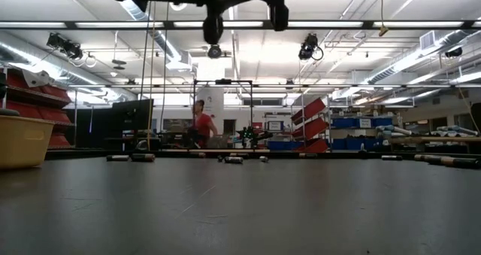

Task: Sort batteries
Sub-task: Put the black battery into the yellow bin

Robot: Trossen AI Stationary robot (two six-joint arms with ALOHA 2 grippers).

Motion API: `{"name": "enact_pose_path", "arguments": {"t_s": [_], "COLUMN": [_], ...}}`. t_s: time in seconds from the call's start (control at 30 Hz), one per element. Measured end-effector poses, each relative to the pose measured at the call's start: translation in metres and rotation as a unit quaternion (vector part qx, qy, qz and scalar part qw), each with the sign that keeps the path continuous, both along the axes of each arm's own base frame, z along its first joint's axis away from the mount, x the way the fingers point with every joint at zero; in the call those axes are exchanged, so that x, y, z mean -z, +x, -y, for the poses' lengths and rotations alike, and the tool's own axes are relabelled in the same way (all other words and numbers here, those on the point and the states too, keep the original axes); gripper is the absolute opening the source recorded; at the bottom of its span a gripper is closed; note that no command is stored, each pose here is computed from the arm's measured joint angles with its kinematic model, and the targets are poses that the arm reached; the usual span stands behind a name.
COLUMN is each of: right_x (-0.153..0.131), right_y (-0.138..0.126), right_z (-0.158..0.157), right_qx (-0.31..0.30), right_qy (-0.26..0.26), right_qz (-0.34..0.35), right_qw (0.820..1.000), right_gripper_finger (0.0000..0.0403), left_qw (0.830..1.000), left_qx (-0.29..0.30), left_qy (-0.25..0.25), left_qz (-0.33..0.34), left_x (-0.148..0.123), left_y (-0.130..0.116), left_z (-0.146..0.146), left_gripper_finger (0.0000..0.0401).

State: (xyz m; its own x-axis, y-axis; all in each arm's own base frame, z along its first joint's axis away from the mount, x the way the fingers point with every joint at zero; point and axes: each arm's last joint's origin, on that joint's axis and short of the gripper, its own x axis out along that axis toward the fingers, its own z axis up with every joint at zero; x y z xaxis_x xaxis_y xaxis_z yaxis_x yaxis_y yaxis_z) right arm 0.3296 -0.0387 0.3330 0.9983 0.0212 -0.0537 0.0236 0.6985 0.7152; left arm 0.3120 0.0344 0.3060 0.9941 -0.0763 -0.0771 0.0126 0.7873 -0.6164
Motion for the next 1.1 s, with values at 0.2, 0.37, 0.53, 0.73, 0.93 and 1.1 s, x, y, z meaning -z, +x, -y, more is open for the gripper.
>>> {"name": "enact_pose_path", "arguments": {"t_s": [0.2, 0.37, 0.53, 0.73, 0.93, 1.1], "right_x": [-0.019, -0.031, -0.024, -0.011, 0.000, 0.002], "right_y": [-0.034, -0.066, -0.080, -0.072, -0.059, -0.053], "right_z": [0.019, 0.032, 0.040, 0.044, 0.043, 0.044], "right_qx": [0.040, 0.087, 0.115, 0.112, 0.098, 0.094], "right_qy": [-0.023, -0.060, -0.075, -0.075, -0.077, -0.091], "right_qz": [-0.028, -0.067, -0.132, -0.169, -0.182, -0.173], "right_qw": [0.999, 0.992, 0.982, 0.976, 0.975, 0.976], "right_gripper_finger": [0.0201, 0.0190, 0.0182, 0.0181, 0.0178, 0.0176], "left_qw": [0.996, 0.983, 0.958, 0.908, 0.844, 0.808], "left_qx": [-0.014, -0.009, 0.009, 0.070, 0.112, 0.130], "left_qy": [0.039, 0.058, 0.044, 0.007, -0.016, -0.041], "left_qz": [-0.078, -0.176, -0.284, -0.414, -0.525, -0.574], "left_x": [-0.013, -0.014, -0.003, 0.015, 0.024, 0.029], "left_y": [-0.039, -0.080, -0.107, -0.129, -0.154, -0.170], "left_z": [-0.010, -0.009, -0.002, 0.012, 0.028, 0.037], "left_gripper_finger": [0.0063, 0.0063, 0.0063, 0.0063, 0.0063, 0.0063]}}
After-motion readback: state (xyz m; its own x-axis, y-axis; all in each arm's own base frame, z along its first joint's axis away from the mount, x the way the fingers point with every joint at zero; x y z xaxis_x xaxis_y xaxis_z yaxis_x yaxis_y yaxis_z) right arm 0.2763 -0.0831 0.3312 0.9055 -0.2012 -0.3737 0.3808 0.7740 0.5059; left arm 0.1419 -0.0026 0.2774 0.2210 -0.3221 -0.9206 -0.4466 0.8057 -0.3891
